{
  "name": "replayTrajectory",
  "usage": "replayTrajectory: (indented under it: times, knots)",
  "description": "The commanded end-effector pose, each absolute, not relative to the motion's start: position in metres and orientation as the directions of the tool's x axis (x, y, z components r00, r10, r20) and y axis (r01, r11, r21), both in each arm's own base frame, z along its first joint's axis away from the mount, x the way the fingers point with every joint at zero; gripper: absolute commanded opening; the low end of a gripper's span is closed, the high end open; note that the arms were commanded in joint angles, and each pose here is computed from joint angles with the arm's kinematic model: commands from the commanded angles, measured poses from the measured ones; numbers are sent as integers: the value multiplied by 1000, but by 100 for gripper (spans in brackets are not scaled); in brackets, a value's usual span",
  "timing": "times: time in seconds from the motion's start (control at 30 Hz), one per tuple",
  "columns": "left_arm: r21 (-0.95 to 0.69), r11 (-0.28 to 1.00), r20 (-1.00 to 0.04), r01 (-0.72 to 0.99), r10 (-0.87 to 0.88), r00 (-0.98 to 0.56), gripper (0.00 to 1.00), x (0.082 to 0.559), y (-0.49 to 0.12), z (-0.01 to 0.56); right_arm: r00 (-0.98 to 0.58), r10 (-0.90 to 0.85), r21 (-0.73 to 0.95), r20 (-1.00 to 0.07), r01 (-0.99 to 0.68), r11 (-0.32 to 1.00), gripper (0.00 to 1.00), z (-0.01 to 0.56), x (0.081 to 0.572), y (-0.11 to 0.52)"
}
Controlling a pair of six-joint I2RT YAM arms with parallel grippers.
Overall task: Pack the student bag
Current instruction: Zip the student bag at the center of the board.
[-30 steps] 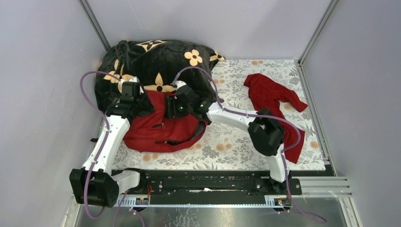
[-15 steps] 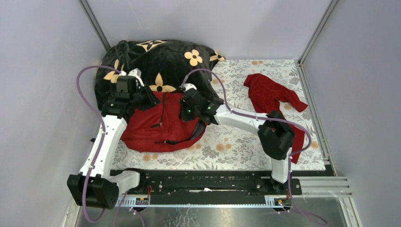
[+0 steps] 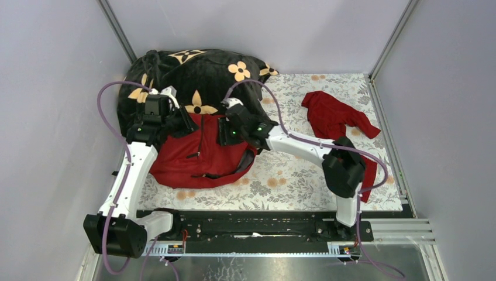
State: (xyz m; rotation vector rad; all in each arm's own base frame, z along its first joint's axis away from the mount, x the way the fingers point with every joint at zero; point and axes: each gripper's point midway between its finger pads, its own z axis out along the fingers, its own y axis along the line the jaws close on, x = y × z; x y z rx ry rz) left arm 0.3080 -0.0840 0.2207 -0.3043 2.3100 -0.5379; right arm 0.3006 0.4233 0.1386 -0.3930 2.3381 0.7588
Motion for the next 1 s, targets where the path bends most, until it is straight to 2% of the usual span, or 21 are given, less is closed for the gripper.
replayTrajectory:
  times: [0.0,0.17,0.4,0.43,0.47,0.53,0.57,0.83,0.97]
  knots:
    - [-423,897,-669,-131,-407,-622,38,308,-63,235,-675,-154,327,-721,-528,784,52,156,307,462]
    - [-422,892,-679,-160,-429,-597,39,308,-55,243,-644,-267,201,-717,-558,805,52,132,312,480]
    - [-410,894,-675,-181,-430,-600,39,306,-50,236,-636,-332,133,-696,-569,811,55,102,311,490]
    - [-408,895,-673,-180,-429,-602,39,306,-50,235,-623,-352,84,-698,-560,824,51,98,314,487]
    - [-410,895,-671,-179,-428,-605,39,306,-51,235,-608,-369,41,-703,-552,833,40,96,316,486]
    - [-409,894,-668,-181,-429,-608,39,306,-51,233,-603,-388,-15,-697,-528,849,7,90,320,478]
    - [-407,896,-667,-181,-426,-611,39,306,-51,232,-601,-385,-30,-700,-514,857,0,91,321,473]
    - [-448,886,-653,-123,-418,-632,38,307,-64,225,-574,-304,2,-760,-470,883,0,129,316,445]
    - [-448,886,-636,-120,-410,-654,38,305,-66,216,-578,-265,94,-772,-516,851,0,145,306,446]
